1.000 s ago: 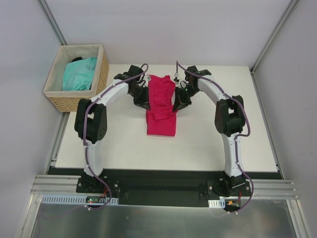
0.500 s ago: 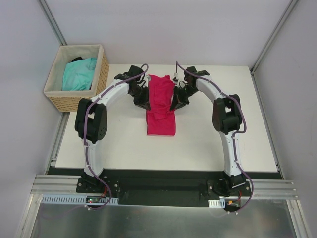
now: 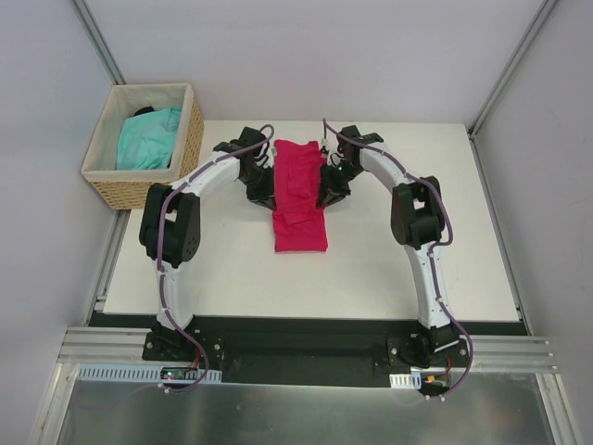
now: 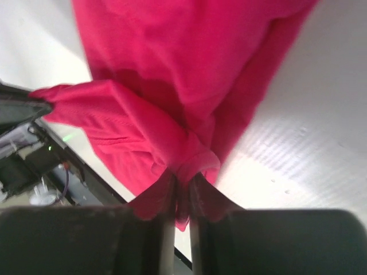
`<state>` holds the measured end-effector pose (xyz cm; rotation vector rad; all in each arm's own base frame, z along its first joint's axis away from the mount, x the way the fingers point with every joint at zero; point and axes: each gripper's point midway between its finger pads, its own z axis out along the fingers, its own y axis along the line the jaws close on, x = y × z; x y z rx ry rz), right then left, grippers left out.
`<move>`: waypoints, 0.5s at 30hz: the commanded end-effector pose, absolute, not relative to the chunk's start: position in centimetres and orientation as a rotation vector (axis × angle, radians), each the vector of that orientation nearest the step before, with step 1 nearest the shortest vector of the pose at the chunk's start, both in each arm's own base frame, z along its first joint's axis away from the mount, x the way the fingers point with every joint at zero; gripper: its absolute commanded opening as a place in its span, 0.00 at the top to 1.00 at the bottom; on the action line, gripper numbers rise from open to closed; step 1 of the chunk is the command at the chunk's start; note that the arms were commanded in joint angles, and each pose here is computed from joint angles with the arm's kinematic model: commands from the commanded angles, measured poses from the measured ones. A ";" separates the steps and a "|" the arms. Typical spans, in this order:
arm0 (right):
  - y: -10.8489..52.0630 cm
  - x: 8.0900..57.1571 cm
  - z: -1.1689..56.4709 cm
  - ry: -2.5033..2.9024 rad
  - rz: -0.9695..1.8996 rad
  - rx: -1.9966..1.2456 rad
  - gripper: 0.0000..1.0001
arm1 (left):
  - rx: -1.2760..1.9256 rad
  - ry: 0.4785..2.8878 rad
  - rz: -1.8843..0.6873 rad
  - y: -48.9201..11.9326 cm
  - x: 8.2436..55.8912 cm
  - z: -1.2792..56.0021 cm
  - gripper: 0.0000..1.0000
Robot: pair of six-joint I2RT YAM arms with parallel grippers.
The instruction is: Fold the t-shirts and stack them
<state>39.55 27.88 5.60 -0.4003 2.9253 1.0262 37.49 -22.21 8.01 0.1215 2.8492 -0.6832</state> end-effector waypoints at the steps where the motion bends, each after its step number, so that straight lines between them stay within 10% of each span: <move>1: 25.6 41.0 6.2 2.952 0.763 -0.327 0.75 | 0.044 2.827 -0.668 -21.9 38.6 8.6 0.95; 15: 21.2 43.8 12.6 2.736 0.411 -0.255 0.64 | 0.105 2.644 -0.641 -22.4 42.8 12.2 0.73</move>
